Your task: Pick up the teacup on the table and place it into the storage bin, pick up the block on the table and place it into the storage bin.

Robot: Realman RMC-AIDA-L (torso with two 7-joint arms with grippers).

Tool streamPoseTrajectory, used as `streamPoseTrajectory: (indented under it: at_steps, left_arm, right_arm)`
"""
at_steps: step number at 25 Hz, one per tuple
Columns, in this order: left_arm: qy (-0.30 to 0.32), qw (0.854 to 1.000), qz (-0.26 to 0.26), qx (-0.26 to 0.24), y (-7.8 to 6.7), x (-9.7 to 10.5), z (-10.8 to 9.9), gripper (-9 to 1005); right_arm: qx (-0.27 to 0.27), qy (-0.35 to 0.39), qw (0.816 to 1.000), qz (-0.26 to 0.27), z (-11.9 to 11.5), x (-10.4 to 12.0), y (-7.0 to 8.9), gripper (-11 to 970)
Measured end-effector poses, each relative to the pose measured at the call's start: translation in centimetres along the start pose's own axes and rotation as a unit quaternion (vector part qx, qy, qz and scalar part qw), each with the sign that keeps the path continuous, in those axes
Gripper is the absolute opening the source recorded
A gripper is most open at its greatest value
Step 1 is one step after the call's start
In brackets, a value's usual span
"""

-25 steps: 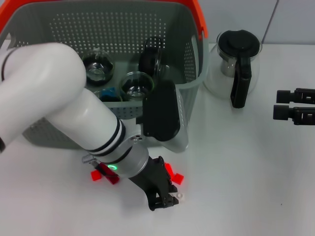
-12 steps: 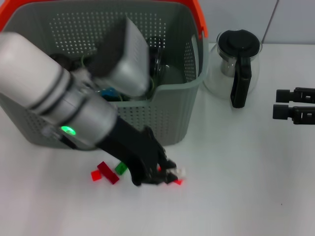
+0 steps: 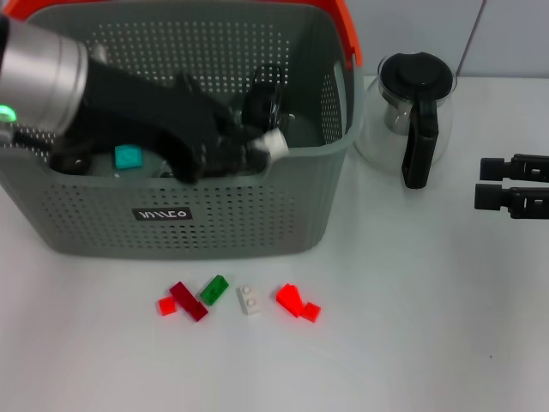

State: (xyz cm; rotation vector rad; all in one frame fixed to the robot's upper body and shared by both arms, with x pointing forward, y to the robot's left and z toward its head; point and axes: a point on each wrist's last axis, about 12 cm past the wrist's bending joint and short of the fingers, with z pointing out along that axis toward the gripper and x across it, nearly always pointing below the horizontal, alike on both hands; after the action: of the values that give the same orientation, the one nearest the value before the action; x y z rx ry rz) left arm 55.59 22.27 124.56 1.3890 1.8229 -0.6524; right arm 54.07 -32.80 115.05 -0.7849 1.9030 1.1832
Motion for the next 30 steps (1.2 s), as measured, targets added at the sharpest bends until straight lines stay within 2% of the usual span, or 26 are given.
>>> streamPoseTrajectory:
  at_steps: [3, 5, 6, 8, 11, 12, 16, 23, 26, 30]
  left_arm:
    - [-0.008, 0.998, -0.006, -0.058, 1.4, 0.0, -0.6, 185]
    - [-0.001, 0.992, -0.025, -0.128, 3.2, 0.8, -0.6, 185]
    - [-0.001, 0.992, -0.025, -0.128, 3.2, 0.8, -0.6, 185]
    - [0.016, 0.986, -0.037, -0.159, 4.3, 1.7, 0.1, 185]
    - [0.056, 0.979, -0.054, -0.187, 6.1, 3.1, 2.5, 185]
    - [0.056, 0.979, -0.054, -0.187, 6.1, 3.1, 2.5, 185]
    - [0.113, 0.969, -0.066, -0.211, 7.5, 4.8, 5.0, 186]
    - [0.165, 0.957, -0.048, -0.233, 7.6, 5.7, 7.2, 186]
    - [0.170, 0.955, -0.039, -0.238, 7.6, 5.6, 7.6, 186]
    - [0.166, 0.952, -0.058, -0.252, 7.8, 5.8, 7.5, 185]
  right_arm:
    - [-0.001, 0.000, 1.000, 0.000, 0.0, 0.0, 0.0, 822]
    - [-0.001, 0.000, 1.000, 0.000, 0.0, 0.1, 0.0, 822]
    - [-0.001, 0.000, 1.000, 0.000, 0.0, 0.1, 0.0, 822]
    - [-0.002, 0.000, 1.000, 0.000, 0.0, 0.1, 0.1, 822]
    - [-0.003, 0.000, 1.000, -0.001, 0.1, -0.1, 0.0, 822]
    - [-0.004, 0.000, 1.000, -0.002, 0.2, -0.1, 0.0, 822]
    - [-0.006, 0.000, 1.000, -0.003, 0.2, -0.2, 0.1, 822]
    - [-0.006, 0.000, 1.000, -0.003, 0.2, -0.2, 0.1, 822]
    - [-0.005, -0.001, 1.000, -0.003, 0.3, -0.3, 0.0, 822]
    - [-0.005, -0.001, 1.000, -0.004, 0.2, -0.3, 0.0, 822]
